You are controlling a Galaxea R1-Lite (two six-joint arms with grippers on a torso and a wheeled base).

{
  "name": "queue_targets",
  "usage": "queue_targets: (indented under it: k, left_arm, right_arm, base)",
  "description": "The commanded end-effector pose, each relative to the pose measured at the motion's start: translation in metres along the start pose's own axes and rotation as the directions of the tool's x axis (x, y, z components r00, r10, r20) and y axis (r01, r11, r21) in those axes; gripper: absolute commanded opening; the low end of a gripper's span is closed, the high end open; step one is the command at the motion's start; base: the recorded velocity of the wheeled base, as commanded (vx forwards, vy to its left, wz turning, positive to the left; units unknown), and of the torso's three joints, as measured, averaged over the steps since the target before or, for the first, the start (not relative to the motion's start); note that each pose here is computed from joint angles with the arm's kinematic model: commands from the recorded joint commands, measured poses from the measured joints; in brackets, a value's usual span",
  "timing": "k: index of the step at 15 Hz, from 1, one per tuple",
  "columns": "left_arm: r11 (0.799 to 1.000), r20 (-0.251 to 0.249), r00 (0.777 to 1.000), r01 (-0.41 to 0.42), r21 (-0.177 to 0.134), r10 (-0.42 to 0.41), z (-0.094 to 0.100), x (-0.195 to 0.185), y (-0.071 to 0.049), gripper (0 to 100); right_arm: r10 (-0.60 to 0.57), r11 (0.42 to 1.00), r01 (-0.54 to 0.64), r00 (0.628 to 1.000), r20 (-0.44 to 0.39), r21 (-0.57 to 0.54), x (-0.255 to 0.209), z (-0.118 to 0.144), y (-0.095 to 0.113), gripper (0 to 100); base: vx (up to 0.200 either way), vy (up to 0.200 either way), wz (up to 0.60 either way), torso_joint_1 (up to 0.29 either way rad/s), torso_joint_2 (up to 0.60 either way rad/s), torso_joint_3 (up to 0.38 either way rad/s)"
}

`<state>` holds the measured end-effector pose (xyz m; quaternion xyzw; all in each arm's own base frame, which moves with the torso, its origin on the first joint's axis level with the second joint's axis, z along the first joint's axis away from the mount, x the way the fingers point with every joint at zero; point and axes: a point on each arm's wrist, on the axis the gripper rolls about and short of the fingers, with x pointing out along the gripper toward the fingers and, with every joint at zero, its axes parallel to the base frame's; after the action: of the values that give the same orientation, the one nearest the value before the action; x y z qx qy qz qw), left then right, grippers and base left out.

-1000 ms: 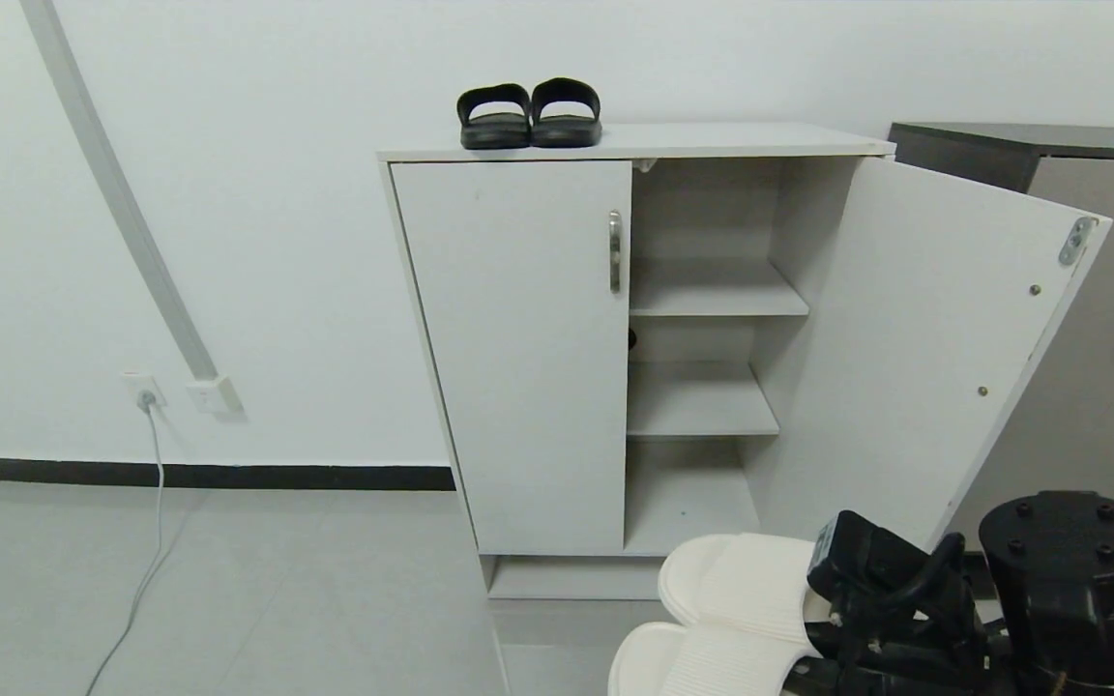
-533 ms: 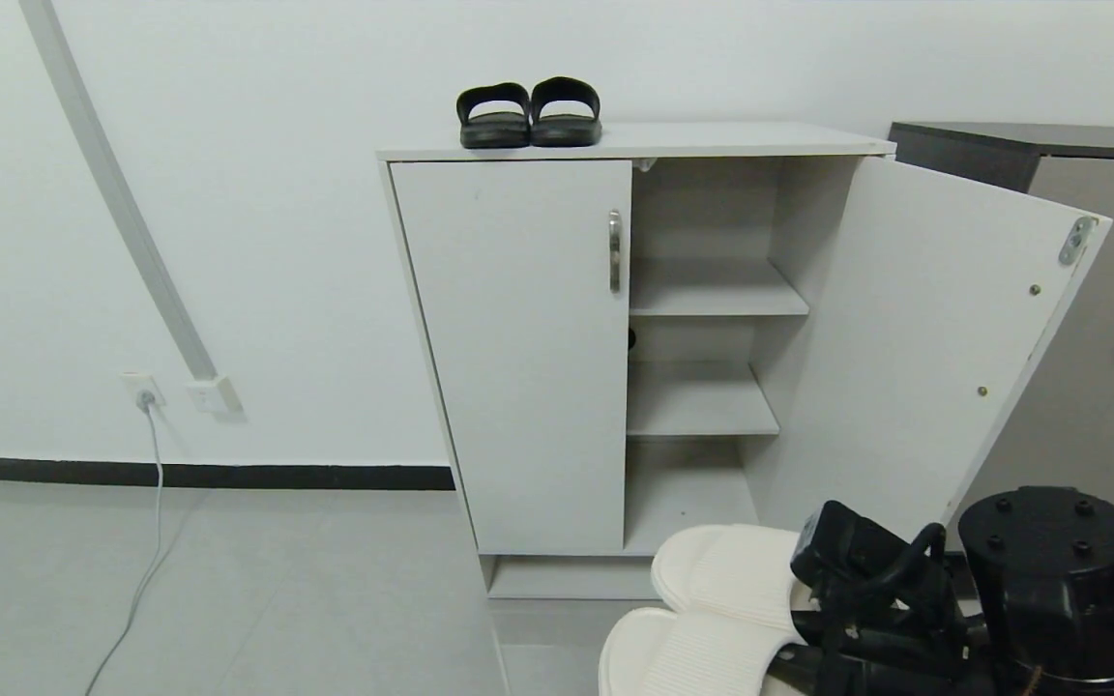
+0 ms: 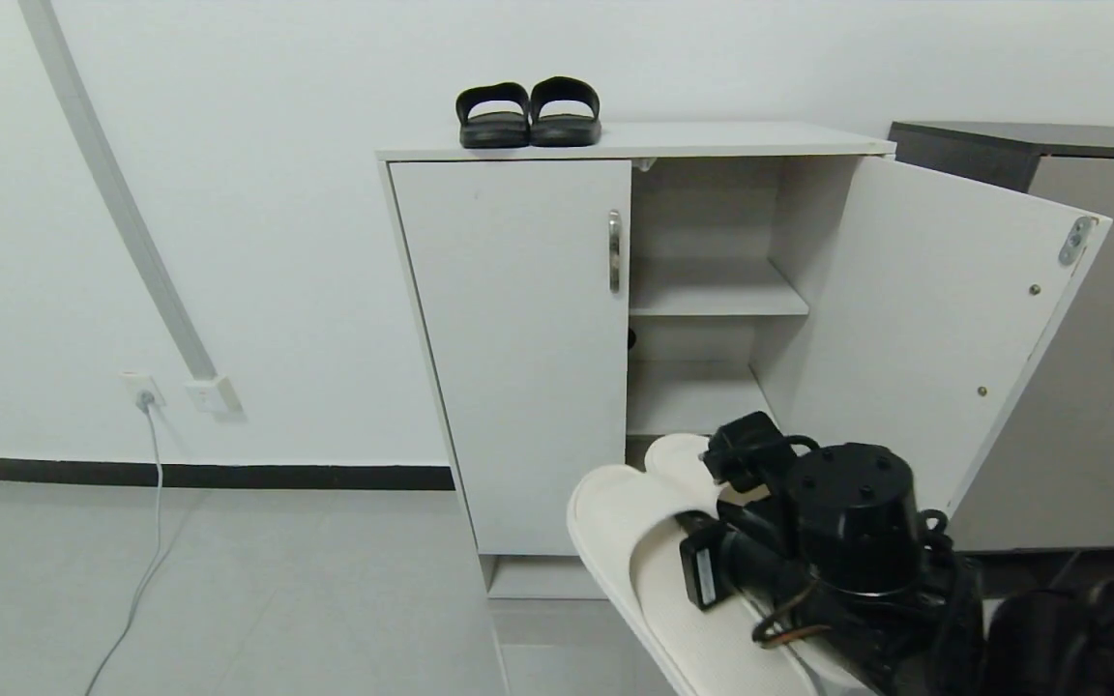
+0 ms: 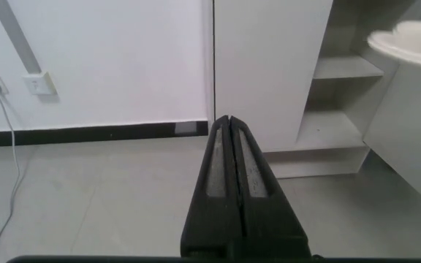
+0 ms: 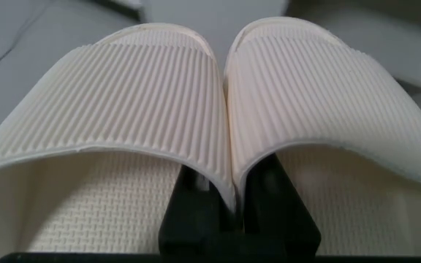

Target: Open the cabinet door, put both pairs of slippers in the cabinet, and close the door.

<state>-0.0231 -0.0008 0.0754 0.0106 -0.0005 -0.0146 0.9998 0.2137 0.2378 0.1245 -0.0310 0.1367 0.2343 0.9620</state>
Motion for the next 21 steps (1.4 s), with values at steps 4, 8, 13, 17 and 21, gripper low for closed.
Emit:
queue_targets:
  k: [4,8,13,17,21]
  left_arm:
    - [1.0,-0.004,1.0,-0.001,0.0,0.001,0.0,0.0,0.0,0]
    - [1.0,-0.004,1.0,-0.001,0.0,0.001,0.0,0.0,0.0,0]
    - [1.0,-0.004,1.0,-0.001,-0.001,0.001,0.0,0.0,0.0,0]
    - [1.0,-0.004,1.0,-0.001,-0.003,0.001,0.0,0.0,0.0,0]
    - [1.0,-0.004,1.0,-0.001,-0.006,0.001,0.0,0.0,0.0,0]
  right_arm:
    - [-0.389,0.919,0.382,0.919,0.064,0.098,0.08,-0.005,0.015,0]
    - [-0.436,0.897,0.427,0.897,0.073,0.113,0.084,-0.001,0.007,0]
    - [-0.493,0.867,0.484,0.868,0.063,0.119,0.097,-0.003,-0.013,0]
    - [-0.549,0.833,0.541,0.835,0.049,0.116,0.107,-0.008,-0.029,0]
    - [-0.59,0.805,0.583,0.807,0.036,0.107,0.112,-0.01,-0.049,0]
  base:
    - [0.0,-0.05,0.0,0.001,0.0,0.002]
    - [0.0,-0.2,0.0,0.002,0.0,0.002]
    - [0.0,-0.04,0.0,0.002,0.0,0.0]
    - [0.0,0.0,0.0,0.0,0.0,0.0]
    - [0.0,0.0,0.0,0.0,0.0,0.0]
